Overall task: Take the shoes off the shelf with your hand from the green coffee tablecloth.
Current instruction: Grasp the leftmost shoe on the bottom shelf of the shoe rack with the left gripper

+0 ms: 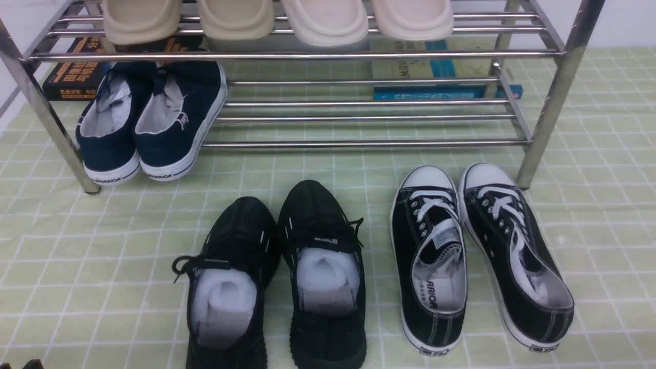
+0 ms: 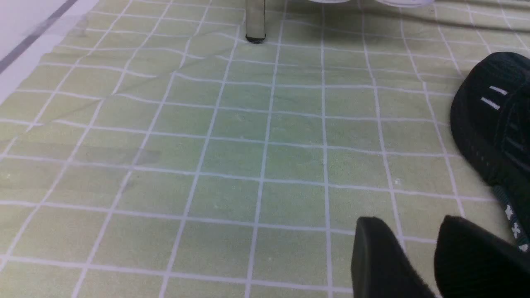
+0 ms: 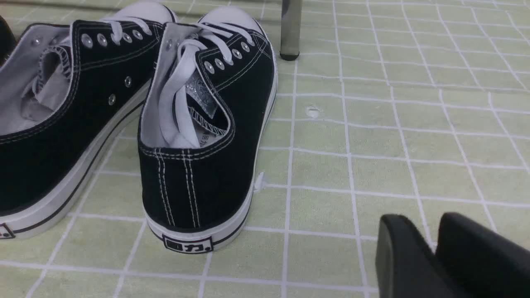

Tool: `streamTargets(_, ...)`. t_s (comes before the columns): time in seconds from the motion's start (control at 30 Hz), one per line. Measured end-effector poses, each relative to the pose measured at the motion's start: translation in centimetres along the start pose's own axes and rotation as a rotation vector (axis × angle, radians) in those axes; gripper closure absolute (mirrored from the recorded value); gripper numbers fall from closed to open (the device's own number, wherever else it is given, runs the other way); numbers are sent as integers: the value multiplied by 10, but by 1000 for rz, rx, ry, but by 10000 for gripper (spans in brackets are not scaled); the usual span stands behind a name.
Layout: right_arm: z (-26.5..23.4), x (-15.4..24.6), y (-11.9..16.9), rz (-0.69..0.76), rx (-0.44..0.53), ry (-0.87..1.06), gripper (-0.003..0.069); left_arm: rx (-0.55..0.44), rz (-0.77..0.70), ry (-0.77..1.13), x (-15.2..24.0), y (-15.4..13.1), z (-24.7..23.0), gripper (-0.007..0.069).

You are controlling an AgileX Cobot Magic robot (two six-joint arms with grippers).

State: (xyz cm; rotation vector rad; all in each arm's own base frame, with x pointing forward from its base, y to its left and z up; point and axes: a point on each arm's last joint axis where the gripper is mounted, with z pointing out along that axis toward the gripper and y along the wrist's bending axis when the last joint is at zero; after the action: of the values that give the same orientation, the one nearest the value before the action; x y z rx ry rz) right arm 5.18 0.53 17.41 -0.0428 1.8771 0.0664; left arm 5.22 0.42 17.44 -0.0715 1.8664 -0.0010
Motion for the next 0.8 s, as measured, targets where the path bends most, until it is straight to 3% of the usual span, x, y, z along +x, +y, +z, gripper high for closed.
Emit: streamTargets(0.8, 0, 0, 0, 0, 0, 0, 468, 0, 0, 0, 0, 0, 0, 384)
